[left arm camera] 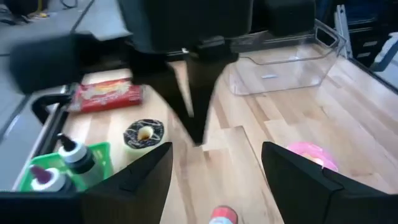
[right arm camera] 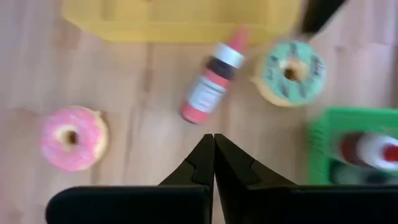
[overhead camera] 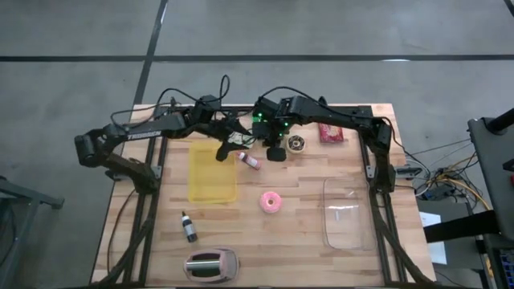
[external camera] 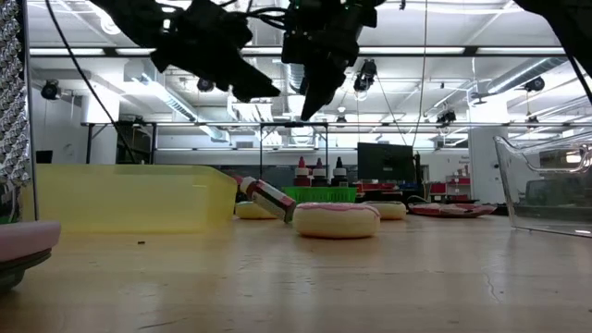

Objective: Pick & Place Food Item
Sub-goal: Put the pink food coloring bottle into the green bin

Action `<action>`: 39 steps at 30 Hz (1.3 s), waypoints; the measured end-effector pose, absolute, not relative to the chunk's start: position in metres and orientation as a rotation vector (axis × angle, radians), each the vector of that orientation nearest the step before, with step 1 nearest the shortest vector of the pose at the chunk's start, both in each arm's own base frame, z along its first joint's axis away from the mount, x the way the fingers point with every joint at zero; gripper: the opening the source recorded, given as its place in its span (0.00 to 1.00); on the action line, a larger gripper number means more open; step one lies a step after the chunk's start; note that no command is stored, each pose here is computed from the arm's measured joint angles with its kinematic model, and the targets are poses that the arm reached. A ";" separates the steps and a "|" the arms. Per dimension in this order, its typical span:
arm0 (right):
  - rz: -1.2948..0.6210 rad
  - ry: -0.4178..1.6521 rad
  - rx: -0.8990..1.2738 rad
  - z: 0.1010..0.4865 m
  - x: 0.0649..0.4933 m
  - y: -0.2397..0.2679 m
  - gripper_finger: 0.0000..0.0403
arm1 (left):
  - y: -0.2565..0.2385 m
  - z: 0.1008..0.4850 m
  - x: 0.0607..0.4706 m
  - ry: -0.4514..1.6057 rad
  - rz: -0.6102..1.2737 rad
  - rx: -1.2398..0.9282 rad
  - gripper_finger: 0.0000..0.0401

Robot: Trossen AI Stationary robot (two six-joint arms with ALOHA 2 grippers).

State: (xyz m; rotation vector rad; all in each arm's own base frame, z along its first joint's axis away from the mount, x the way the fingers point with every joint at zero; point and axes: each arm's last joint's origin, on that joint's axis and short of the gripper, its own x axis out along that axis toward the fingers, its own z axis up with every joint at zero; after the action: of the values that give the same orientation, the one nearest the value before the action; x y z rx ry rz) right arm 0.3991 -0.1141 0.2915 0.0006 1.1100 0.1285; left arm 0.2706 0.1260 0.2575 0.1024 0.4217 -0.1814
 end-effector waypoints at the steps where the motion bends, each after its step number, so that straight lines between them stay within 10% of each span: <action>1: 0.140 1.088 0.013 0.289 0.398 -0.113 0.02 | 0.125 0.259 0.267 0.419 -0.171 0.109 0.61; 16: 0.157 0.948 0.107 0.228 0.385 -0.106 0.05 | 0.107 0.296 0.227 0.301 -0.062 0.183 0.61; 39: 0.023 0.989 0.215 0.181 0.407 -0.114 0.57 | 0.108 0.298 0.225 0.297 -0.045 0.178 0.61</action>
State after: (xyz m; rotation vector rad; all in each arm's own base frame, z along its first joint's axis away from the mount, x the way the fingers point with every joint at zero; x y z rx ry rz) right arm 0.4067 -0.1141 0.1813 0.2151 0.9894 0.0234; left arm 0.2254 0.1084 0.2980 0.1784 0.2971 -0.0447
